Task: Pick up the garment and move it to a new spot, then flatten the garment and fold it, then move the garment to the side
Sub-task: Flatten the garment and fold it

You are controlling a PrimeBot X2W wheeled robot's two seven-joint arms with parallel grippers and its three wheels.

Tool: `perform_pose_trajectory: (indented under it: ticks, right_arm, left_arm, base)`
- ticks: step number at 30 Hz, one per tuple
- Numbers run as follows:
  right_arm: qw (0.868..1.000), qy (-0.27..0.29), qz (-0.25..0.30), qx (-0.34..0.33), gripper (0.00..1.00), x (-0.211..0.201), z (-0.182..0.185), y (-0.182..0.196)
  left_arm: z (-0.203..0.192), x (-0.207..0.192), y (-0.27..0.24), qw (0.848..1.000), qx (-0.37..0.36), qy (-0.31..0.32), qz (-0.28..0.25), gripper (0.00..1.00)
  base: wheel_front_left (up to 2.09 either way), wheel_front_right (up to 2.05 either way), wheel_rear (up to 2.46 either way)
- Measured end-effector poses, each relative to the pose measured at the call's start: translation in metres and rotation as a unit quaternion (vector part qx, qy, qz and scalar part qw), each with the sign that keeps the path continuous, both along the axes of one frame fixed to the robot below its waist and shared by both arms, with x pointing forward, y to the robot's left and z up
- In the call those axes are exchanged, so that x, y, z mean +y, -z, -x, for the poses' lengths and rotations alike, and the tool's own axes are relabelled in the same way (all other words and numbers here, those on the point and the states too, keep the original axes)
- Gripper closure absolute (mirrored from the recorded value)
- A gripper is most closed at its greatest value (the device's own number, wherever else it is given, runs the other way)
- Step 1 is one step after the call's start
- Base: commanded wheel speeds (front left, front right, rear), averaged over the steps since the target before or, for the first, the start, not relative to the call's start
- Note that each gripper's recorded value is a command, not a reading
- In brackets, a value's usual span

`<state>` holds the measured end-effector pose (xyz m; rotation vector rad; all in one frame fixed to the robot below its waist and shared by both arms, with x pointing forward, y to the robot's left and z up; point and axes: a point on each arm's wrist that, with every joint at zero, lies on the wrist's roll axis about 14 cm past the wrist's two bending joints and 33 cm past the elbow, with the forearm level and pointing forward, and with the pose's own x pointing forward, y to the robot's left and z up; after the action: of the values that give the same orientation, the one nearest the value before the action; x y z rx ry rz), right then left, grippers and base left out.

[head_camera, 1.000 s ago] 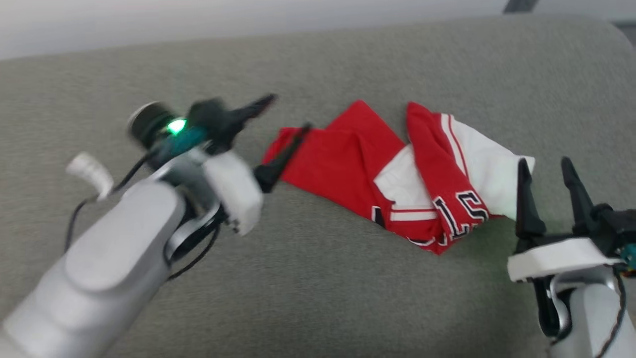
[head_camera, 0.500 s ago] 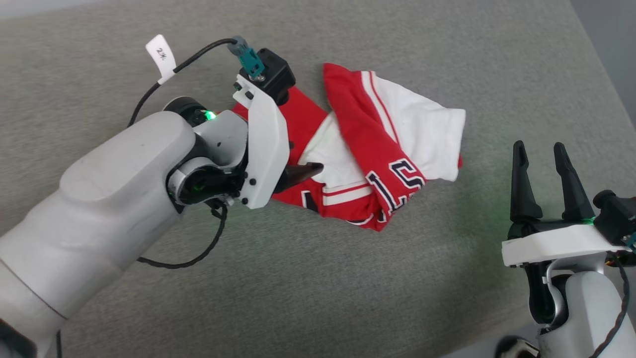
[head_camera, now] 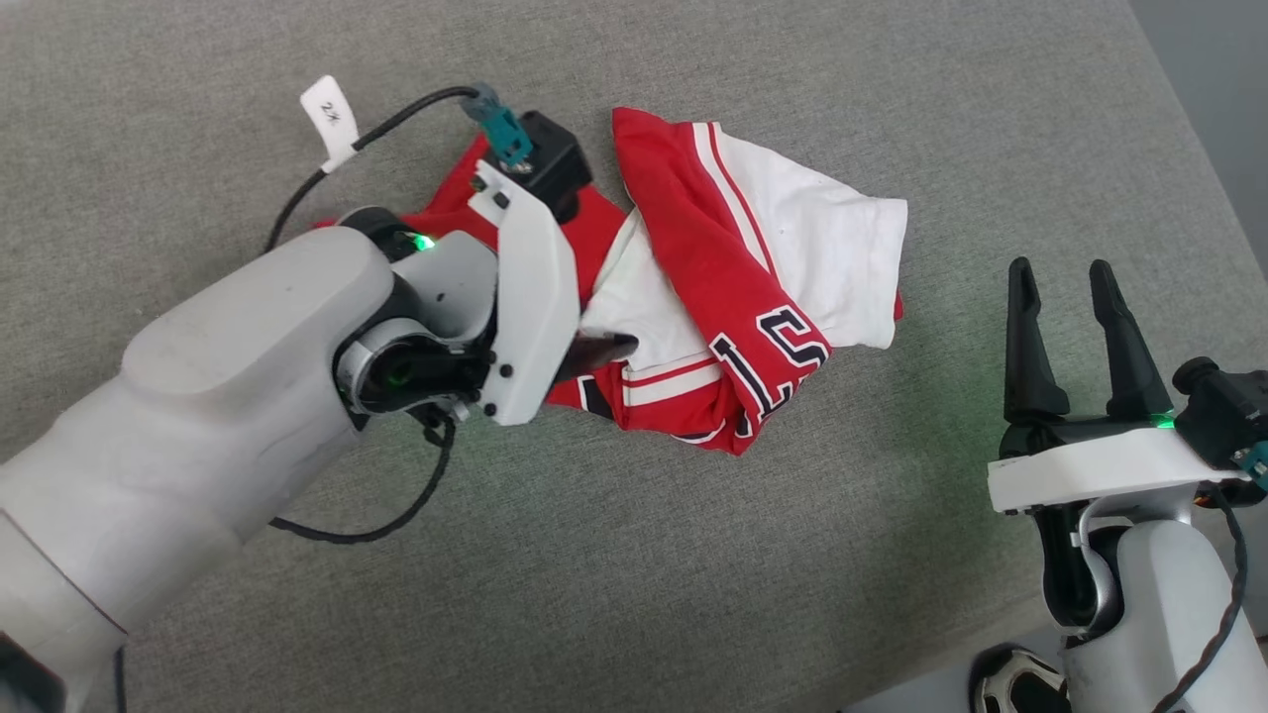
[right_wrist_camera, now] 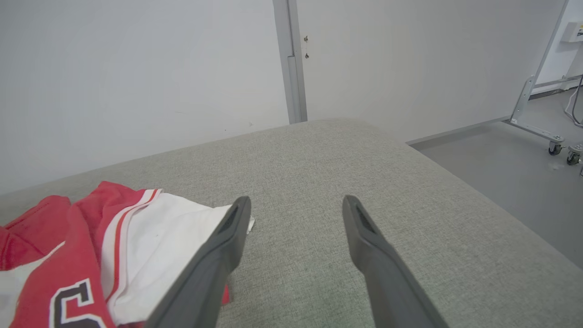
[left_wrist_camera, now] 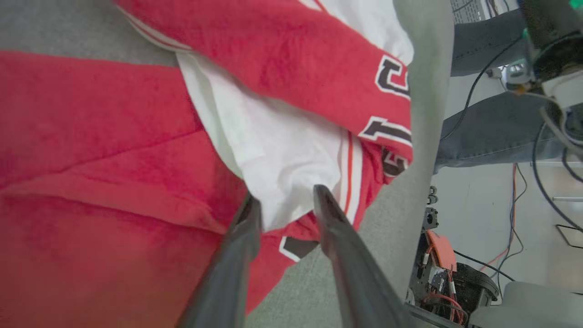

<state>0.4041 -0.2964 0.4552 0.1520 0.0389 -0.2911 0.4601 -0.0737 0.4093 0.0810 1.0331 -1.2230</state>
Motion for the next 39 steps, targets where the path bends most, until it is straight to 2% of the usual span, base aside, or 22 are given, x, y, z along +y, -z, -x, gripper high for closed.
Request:
perform_pose_trajectory:
  ticks: [5, 10, 14, 19, 25, 30, 33, 36, 39]
  right_arm:
    - [1.000, 0.000, 0.000, -0.002, 0.00, 0.000, -0.003, 0.000]
    - [1.000, -0.012, 0.003, -0.001, 0.00, 0.008, -0.009, 0.002]
    - [0.999, -0.032, 0.004, -0.008, 0.00, 0.021, -0.019, 0.000]
    - [0.998, -0.064, 0.009, -0.018, 0.00, 0.043, -0.032, -0.005]
    - [0.995, -0.097, 0.006, -0.029, 0.00, 0.067, -0.044, -0.011]
    - [0.994, -0.108, 0.007, -0.031, 0.00, 0.075, -0.045, -0.013]
    - [0.994, -0.106, 0.011, -0.023, 0.00, 0.072, -0.040, -0.009]
    - [0.995, -0.098, 0.016, -0.018, 0.00, 0.066, -0.036, -0.007]
    - [0.995, -0.095, 0.021, -0.012, 0.00, 0.063, -0.033, -0.004]
  left_arm:
    - [-0.005, -0.003, -0.010, 1.000, -0.011, -0.010, 0.022, 1.00]
    - [-0.032, 0.004, -0.043, 0.993, -0.052, -0.074, 0.082, 1.00]
    - [-0.061, 0.049, -0.065, 0.979, -0.100, -0.148, 0.097, 1.00]
    - [-0.086, 0.136, -0.079, 0.947, -0.147, -0.271, 0.093, 1.00]
    - [-0.088, 0.250, -0.072, 0.902, -0.206, -0.380, 0.016, 1.00]
    - [-0.079, 0.311, -0.044, 0.868, -0.214, -0.445, -0.048, 1.00]
    - [-0.070, 0.327, -0.020, 0.860, -0.201, -0.463, -0.079, 1.00]
    - [-0.056, 0.338, 0.008, 0.858, -0.175, -0.468, -0.119, 1.00]
    - [-0.052, 0.345, 0.017, 0.852, -0.169, -0.478, -0.132, 1.00]
  base:
    - [0.00, 0.00, 0.00]
    - [0.00, 0.00, 0.00]
    - [0.00, 0.00, 0.00]
    - [0.00, 0.00, 0.00]
    - [0.00, 0.00, 0.00]
    - [0.00, 0.00, 0.00]
    - [0.00, 0.00, 0.00]
    - [0.00, 0.00, 0.00]
    - [0.00, 0.00, 0.00]
